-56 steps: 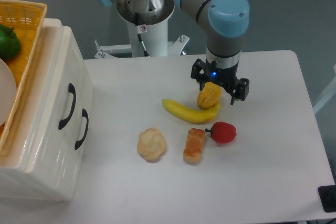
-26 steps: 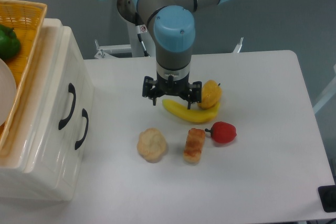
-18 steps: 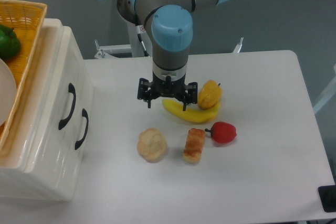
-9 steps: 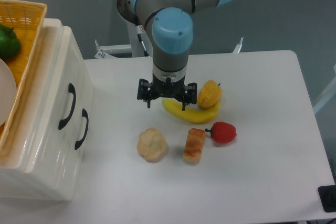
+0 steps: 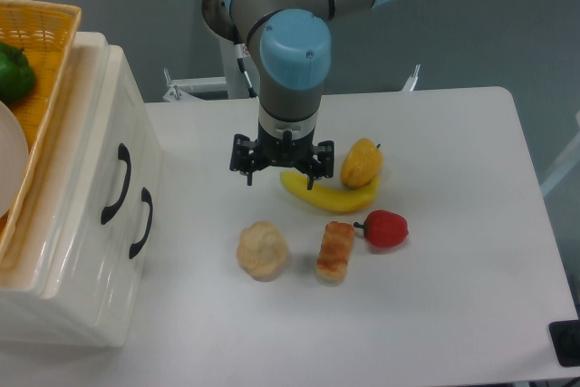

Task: Slide the top white drawer open
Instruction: 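Move the gripper to the upper drawer's black handle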

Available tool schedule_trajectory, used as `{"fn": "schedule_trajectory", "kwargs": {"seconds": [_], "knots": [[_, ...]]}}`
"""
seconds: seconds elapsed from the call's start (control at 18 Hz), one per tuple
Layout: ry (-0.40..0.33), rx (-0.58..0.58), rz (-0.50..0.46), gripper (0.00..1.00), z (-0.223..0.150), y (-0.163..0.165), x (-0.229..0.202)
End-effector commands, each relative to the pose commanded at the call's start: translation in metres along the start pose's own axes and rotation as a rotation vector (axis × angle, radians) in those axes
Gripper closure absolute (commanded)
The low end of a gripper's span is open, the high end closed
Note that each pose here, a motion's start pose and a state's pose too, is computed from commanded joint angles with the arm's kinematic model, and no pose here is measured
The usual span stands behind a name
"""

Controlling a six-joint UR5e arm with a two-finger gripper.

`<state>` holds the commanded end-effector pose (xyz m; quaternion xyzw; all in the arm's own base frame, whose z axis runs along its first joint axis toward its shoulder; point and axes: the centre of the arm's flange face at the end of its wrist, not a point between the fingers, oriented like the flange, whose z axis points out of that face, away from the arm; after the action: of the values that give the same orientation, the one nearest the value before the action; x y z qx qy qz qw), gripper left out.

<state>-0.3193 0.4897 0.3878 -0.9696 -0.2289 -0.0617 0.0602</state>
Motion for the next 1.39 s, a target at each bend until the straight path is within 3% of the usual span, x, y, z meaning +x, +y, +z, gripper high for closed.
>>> {"fn": "schedule_trajectory", "kwargs": {"seconds": [0.39,0.72,1.39], "knots": [[0.061,-0.001,-0.042,0.0,0.006,-0.005,0.055],[0.126,0.008,-0.01,0.0,0.006,-0.008,0.1],[0.219,0.007,-0.044,0.0,0.013,-0.014,0.121]]}}
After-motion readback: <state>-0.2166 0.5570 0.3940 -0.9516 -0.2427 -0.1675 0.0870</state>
